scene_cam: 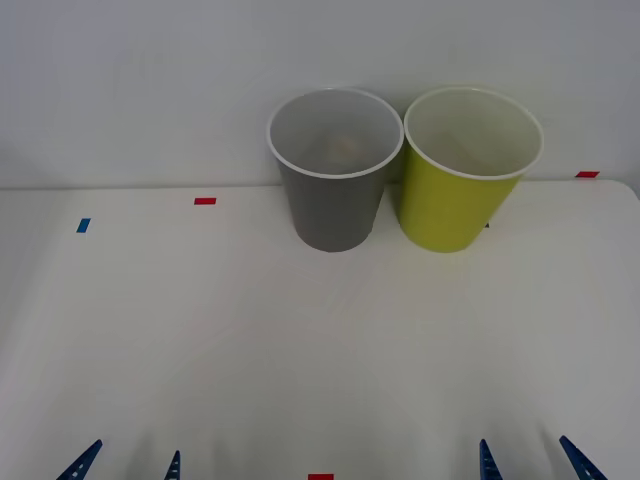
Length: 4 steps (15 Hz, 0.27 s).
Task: Put cans in the gray bin and PET bottles in the light green bin.
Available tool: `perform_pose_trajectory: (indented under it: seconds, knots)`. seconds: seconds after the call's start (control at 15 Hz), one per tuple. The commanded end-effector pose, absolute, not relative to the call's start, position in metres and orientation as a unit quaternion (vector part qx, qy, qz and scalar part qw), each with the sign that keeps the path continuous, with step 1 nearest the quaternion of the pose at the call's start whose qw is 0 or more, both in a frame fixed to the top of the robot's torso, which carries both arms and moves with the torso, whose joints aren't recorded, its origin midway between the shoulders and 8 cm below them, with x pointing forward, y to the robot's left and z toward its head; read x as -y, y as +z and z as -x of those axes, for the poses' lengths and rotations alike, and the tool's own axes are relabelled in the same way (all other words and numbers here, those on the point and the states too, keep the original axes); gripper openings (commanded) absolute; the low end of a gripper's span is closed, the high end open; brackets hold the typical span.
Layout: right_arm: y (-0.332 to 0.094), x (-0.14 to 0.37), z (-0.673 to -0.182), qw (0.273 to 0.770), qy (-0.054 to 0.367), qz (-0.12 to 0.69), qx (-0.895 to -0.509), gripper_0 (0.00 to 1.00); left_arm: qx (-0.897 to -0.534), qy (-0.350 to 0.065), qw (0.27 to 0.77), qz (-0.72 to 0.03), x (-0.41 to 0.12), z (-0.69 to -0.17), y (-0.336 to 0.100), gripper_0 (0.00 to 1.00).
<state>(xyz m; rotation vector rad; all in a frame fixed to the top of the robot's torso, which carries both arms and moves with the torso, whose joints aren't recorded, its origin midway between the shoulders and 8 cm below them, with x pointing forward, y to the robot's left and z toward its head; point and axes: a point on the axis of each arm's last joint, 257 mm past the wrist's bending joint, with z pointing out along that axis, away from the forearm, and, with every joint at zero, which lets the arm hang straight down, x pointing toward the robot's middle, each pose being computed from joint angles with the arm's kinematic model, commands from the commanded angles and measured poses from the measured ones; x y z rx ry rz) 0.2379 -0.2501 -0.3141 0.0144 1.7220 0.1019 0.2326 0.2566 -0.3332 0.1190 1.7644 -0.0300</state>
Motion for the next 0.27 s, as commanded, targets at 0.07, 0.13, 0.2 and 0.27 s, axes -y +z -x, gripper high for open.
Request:
perform_pose_trajectory:
  seconds: [0.07,0.13,0.2,0.27]
  knots:
    - [-0.3141,0.2501,-0.2379,0.651,0.045,-0.006,-0.758,1.00,-0.772,-0.013,0.634,-0.052,-0.2566,-0.2326,-0.3332,1.00]
    - [-0.3141,0.2501,-0.2379,0.651,0.045,-0.006,-0.758,1.00,-0.772,-0.013,0.634,-0.052,-0.2566,-0.2326,-0.3332,1.00]
    - [-0.3141,0.2501,-0.2379,0.651,0.045,-0.006,-0.758,1.00,-0.772,-0.013,0.634,-0.052,-0.2566,-0.2326,-0.3332,1.00]
    - [-0.3141,0.2501,-0.2379,0.651,0.045,-0.006,-0.758,1.00,-0.772,-0.013,0.634,-0.052,-0.2566,-0.2326,-0.3332,1.00]
